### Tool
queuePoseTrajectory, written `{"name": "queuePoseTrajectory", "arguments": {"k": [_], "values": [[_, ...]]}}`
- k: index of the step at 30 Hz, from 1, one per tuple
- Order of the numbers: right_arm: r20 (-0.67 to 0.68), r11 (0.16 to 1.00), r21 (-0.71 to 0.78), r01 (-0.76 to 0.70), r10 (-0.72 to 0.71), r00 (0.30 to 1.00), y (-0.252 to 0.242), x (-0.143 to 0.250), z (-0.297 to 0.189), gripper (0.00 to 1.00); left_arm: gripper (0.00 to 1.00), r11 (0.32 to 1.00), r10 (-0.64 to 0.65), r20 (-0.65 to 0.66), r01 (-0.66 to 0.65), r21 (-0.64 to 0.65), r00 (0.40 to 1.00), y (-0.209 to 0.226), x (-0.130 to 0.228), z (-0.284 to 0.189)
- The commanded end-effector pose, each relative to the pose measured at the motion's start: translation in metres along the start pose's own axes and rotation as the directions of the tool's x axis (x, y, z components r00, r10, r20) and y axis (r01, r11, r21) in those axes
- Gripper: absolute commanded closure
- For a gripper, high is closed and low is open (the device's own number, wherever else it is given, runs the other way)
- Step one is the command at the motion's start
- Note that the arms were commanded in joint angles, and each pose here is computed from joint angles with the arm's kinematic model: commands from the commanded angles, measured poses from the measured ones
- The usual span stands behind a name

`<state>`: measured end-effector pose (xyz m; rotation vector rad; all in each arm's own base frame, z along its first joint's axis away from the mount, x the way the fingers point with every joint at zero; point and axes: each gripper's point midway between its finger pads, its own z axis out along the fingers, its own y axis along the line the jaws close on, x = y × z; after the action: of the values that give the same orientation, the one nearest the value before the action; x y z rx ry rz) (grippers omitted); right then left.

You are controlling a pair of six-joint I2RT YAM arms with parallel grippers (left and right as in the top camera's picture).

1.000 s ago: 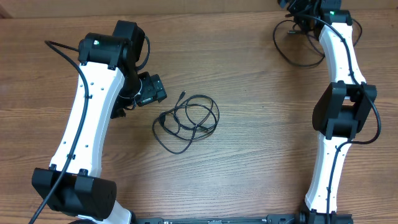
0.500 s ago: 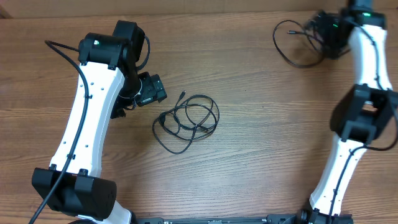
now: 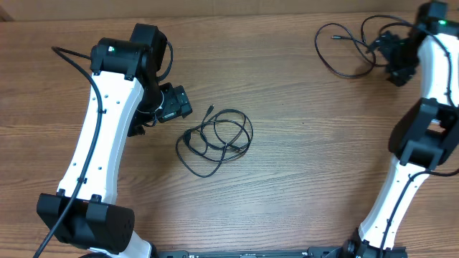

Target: Untangle cables

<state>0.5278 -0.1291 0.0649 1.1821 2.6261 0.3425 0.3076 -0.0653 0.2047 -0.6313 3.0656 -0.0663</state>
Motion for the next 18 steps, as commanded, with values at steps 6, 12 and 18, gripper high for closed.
{"name": "queuePoseTrajectory", "arguments": {"k": [6, 12, 18], "values": [[0.004, 0.998, -0.018, -0.062, 0.063, 0.998, 0.021, 0.024, 0.021, 0.16, 0.01, 1.000, 0.001, -0.010, -0.001, 0.005, 1.000, -0.003, 0.002, 0.002], [0.001, 0.996, -0.019, -0.086, 0.086, 0.996, 0.017, 0.028, 0.036, 0.16, 0.00, 1.000, 0.001, -0.010, -0.001, 0.005, 1.000, -0.003, 0.002, 0.002], [0.034, 0.996, -0.049, -0.076, 0.078, 0.996, 0.022, 0.020, 0.039, 0.44, 0.01, 1.000, 0.001, -0.011, -0.001, 0.005, 1.000, -0.003, 0.003, 0.002]]}}
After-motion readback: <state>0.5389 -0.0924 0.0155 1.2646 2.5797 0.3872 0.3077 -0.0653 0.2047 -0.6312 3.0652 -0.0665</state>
